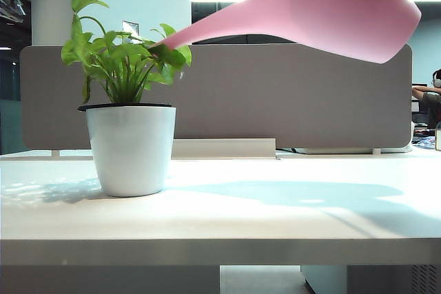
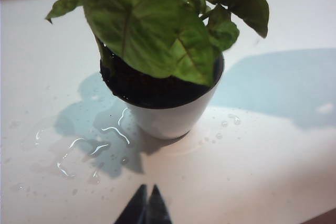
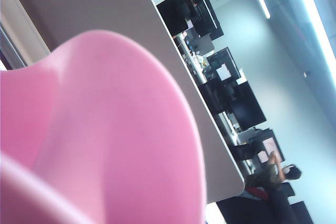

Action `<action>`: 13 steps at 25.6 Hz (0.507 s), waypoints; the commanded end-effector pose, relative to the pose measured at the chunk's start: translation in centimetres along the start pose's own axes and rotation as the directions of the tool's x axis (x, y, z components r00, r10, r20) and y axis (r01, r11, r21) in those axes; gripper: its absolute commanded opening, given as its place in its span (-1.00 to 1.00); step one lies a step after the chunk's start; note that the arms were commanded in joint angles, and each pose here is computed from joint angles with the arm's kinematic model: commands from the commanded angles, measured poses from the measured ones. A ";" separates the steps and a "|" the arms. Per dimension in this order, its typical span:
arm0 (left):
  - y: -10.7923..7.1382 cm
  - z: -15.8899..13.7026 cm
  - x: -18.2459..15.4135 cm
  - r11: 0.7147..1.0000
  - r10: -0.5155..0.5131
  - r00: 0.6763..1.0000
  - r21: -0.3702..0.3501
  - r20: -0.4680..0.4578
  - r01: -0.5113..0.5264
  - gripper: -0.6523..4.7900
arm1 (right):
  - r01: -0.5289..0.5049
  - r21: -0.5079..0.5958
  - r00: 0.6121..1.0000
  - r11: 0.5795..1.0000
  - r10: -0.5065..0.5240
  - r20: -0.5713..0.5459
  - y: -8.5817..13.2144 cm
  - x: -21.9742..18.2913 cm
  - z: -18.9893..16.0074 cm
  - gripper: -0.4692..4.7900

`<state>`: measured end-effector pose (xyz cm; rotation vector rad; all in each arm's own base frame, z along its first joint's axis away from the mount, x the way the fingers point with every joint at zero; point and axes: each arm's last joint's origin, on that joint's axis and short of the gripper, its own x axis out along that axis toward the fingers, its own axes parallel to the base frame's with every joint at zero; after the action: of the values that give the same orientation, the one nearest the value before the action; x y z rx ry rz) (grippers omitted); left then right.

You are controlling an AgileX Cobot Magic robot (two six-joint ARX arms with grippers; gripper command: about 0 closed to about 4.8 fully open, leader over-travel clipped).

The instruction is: Pick up the watering can from the table, water the potted plant, and put the can back.

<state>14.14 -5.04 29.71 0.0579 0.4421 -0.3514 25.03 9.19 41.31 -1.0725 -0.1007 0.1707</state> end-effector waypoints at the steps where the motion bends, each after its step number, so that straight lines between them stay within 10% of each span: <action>1: 0.0 0.2 -0.1 1.000 0.002 1.000 0.003 0.017 -0.002 -0.75 | 0.102 -0.001 0.993 0.995 -0.102 0.059 -1.6 -0.6 0.8 -0.84; 13: 0.0 0.2 -0.1 1.000 0.002 1.000 0.003 0.016 -0.002 -0.75 | 0.163 -0.044 0.981 0.986 -0.157 0.115 -2.5 -0.3 1.5 -0.84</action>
<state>14.15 -5.04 29.71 0.0580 0.4425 -0.3514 25.04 9.26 42.87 -1.1099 -0.1986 0.1245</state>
